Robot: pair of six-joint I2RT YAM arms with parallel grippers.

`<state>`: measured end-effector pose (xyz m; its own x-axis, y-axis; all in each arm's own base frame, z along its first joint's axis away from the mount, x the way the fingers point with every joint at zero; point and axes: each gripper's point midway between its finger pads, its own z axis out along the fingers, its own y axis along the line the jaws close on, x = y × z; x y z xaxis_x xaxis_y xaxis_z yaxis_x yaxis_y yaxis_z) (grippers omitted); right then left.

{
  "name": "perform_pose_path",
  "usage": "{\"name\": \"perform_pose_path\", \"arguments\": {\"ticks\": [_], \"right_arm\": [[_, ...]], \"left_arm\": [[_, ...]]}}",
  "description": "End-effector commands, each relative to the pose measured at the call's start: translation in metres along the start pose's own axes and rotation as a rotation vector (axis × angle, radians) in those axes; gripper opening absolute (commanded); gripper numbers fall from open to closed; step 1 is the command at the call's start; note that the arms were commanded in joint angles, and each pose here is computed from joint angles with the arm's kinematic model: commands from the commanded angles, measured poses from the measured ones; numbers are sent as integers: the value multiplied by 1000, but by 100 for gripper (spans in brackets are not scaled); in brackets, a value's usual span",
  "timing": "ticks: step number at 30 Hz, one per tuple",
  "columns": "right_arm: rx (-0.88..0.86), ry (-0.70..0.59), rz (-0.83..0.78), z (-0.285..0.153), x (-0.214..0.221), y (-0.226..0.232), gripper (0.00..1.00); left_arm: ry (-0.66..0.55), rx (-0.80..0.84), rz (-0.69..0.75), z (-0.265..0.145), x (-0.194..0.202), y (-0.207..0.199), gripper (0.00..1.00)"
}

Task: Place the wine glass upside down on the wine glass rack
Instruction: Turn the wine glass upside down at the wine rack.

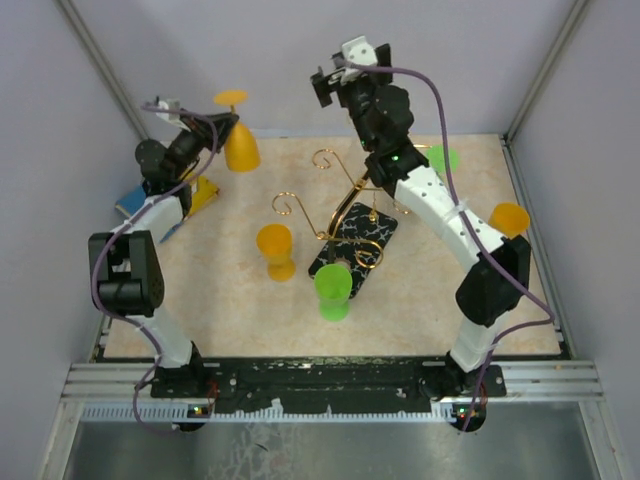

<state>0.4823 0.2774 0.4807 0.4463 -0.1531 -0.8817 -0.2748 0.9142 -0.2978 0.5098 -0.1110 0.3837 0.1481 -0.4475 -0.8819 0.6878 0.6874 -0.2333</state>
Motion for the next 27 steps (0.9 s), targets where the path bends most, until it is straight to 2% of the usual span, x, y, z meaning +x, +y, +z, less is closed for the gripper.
{"name": "perform_pose_path", "arguments": {"ticks": [1, 6, 13, 18, 27], "right_arm": [[233, 83, 87, 0, -14, -70, 98], [332, 120, 57, -4, -13, -99, 98], [397, 163, 32, -10, 1, -122, 99], [407, 181, 9, -12, 10, -126, 99], [401, 202, 2, -12, 22, -127, 99]], "left_arm": [[3, 234, 209, -21, 20, -48, 0], [-4, 375, 244, -24, 35, -83, 0], [-52, 525, 212, -36, 61, -127, 0], [-20, 593, 190, -40, 80, -147, 0], [37, 728, 122, -44, 89, -168, 0]]}}
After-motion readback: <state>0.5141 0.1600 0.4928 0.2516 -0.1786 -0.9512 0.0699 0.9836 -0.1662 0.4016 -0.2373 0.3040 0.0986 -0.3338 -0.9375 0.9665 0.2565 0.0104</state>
